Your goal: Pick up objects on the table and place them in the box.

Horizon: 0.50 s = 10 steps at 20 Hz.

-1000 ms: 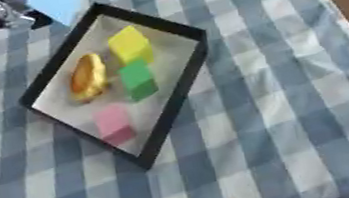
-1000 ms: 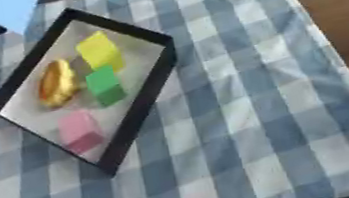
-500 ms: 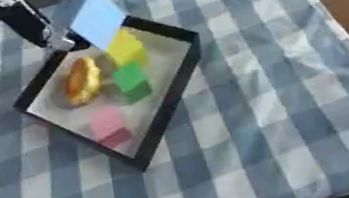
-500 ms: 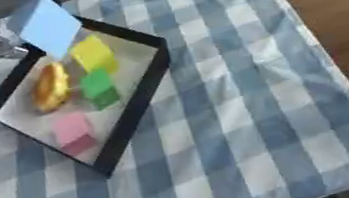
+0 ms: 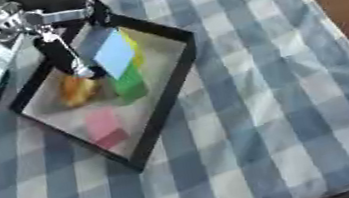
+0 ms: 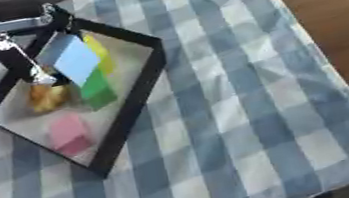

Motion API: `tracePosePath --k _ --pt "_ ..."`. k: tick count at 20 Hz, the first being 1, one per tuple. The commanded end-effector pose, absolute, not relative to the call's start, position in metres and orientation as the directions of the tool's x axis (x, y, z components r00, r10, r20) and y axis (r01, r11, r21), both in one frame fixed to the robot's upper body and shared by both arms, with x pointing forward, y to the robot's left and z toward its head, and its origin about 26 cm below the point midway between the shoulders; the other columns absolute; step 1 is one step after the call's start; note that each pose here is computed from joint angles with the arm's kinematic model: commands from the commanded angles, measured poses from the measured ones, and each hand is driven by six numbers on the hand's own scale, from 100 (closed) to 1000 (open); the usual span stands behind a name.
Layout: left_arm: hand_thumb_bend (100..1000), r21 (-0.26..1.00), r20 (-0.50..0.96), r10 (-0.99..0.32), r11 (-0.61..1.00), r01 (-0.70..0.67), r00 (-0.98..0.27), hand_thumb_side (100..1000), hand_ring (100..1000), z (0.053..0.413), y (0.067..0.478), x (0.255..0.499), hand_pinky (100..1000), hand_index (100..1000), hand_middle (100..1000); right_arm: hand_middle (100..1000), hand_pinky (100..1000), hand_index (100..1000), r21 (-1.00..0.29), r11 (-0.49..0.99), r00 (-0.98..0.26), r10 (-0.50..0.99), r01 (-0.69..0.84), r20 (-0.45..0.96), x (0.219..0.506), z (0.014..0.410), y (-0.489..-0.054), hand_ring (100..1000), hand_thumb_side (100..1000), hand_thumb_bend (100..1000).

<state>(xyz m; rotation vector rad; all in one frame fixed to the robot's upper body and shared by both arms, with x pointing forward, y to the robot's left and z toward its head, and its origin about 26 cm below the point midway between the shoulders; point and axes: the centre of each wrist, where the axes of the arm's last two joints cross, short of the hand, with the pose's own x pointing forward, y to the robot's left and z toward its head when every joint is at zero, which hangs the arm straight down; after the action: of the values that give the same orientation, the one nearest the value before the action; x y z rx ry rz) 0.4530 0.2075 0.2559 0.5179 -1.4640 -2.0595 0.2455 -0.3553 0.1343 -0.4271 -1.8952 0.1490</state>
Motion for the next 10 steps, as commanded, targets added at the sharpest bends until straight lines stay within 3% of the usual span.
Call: tracePosePath --k 1,4,6,10 --pt "449 0.940 -0.056 -0.649 -0.291 0.179 -0.758 404 879 0.259 0.213 0.456 894 910 829 617 876 792 -0.322 0.920 -0.323 0.381 0.222 0.866 0.245 0.143 -0.356 814 720 100" --pt "600 0.940 -0.106 -0.639 -0.315 0.133 -0.762 726 916 0.261 0.212 0.454 938 954 869 617 875 792 -0.322 0.921 -0.319 0.380 0.220 0.868 0.245 0.142 -0.356 814 723 100" --pt "578 0.946 -0.141 -0.634 -0.312 0.086 -0.761 794 923 0.265 0.213 0.451 946 961 873 617 875 792 -0.325 0.920 -0.314 0.382 0.221 0.869 0.244 0.142 -0.356 814 724 100" --pt "506 0.977 -0.156 -0.633 -0.210 -0.026 -0.758 677 923 0.289 0.218 0.438 942 962 869 618 875 791 -0.327 0.918 -0.305 0.385 0.226 0.871 0.243 0.140 -0.356 814 724 100"
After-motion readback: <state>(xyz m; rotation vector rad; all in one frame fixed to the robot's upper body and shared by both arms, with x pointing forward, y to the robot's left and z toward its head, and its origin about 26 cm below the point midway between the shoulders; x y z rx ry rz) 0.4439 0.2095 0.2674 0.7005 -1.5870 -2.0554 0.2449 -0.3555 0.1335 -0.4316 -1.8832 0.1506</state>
